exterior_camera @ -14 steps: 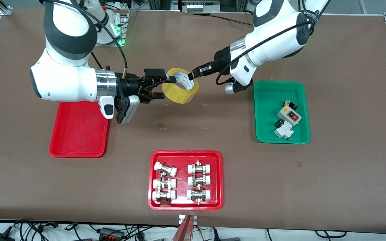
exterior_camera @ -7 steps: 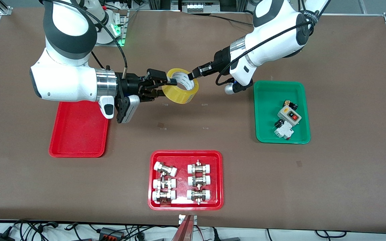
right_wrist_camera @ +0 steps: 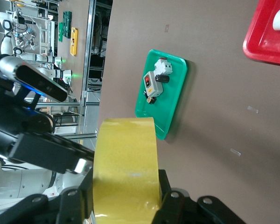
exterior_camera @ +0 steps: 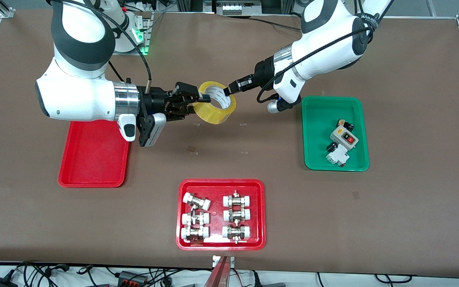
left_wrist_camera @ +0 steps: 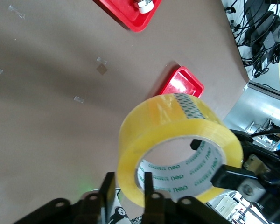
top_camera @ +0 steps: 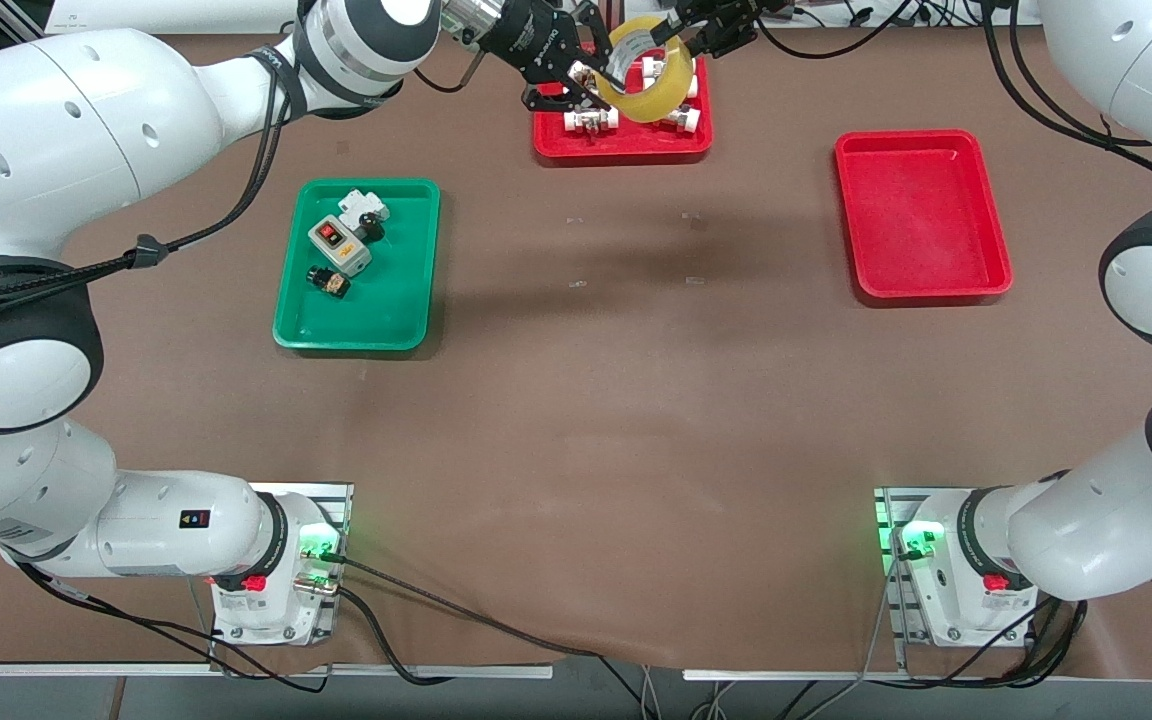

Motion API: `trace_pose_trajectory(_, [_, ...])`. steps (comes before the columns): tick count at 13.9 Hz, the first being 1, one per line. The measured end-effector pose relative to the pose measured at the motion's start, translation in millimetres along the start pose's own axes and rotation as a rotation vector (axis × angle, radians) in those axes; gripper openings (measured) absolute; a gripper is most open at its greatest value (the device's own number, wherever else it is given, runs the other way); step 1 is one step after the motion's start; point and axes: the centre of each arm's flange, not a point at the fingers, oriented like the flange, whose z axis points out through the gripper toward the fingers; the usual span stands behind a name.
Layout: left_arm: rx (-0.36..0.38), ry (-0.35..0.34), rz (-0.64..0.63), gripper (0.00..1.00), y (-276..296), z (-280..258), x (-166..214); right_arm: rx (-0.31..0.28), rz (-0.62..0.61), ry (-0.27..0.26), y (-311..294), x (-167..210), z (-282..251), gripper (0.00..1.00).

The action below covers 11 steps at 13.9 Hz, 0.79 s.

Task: Left arm passes tape to right arm into tray
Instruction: 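Open the left gripper and withdraw it while the right gripper carries tape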

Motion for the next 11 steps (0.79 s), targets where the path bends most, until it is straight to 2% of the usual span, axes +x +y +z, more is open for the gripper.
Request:
trace_pose_trajectory(3, [-0.006,0.025,0.016,0.65,4,-17,-2,-0.001,0.003,0.000,2,1,0,0.54])
trace_pose_trajectory(6, [0.085,0.080,0.025,0.98,-9,-71,19,-0.004,0.002,-0.001,5,1,0,0.54])
trace_pose_trajectory(8, [0.158,0.129,0.021,1.00,-25,-110,39,-0.008,0.002,-0.008,16,3,5,0.54])
trace_pose_trajectory(11, [0.267,0.208,0.068,1.00,-40,-136,50,-0.020,0.032,-0.005,53,11,6,0.54])
